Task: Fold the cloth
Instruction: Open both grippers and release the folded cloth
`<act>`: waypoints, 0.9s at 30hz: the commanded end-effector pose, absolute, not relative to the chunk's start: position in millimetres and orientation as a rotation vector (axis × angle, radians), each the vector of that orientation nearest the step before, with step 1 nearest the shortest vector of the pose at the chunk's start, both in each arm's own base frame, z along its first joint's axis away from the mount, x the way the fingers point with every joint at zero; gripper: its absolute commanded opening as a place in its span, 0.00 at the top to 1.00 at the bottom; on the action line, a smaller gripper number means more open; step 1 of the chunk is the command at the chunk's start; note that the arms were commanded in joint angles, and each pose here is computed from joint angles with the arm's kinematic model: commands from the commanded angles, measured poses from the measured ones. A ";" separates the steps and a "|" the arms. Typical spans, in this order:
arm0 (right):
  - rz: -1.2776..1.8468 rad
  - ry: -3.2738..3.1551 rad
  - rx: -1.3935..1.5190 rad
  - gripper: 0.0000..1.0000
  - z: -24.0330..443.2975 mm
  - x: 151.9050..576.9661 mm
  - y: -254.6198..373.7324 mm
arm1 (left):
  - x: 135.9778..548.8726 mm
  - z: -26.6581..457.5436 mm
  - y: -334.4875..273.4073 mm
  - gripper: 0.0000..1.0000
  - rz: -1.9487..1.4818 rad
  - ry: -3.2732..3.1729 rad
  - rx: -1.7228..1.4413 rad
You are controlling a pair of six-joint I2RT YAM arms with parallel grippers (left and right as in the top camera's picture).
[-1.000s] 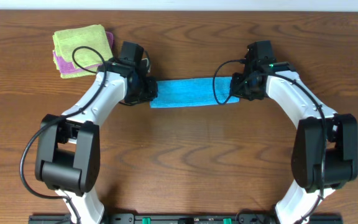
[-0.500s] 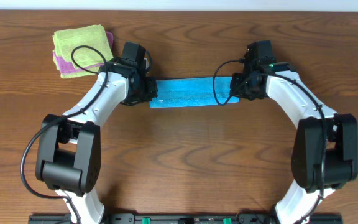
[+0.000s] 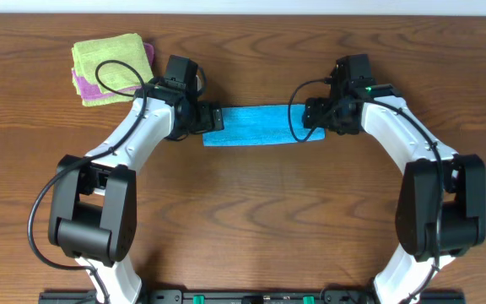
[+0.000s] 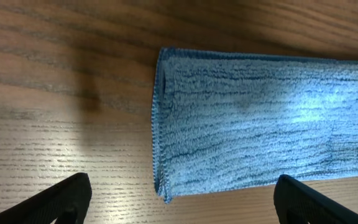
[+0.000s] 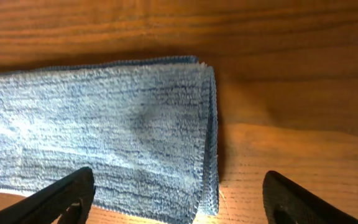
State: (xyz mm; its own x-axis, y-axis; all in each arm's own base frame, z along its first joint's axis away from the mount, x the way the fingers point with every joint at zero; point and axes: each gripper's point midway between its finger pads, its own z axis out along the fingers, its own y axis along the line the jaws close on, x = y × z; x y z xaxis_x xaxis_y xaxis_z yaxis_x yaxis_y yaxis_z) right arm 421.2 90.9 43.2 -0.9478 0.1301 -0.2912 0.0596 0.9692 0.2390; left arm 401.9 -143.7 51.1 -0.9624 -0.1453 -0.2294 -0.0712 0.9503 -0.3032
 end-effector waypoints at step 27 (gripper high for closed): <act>0.163 2.596 0.170 0.03 195.3 370.4 34.5 | 363.5 218.2 -134.0 0.05 -0.474 2.523 0.118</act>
State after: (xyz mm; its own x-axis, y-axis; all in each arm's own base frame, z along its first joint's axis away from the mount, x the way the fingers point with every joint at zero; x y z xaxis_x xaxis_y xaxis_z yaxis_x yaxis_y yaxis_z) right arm 379.0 42.1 161.7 -0.8900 0.1830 -0.4177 0.1006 0.9722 0.2116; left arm 369.1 -147.0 195.4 -0.8746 -0.0528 -0.4820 0.1526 0.9136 -0.3769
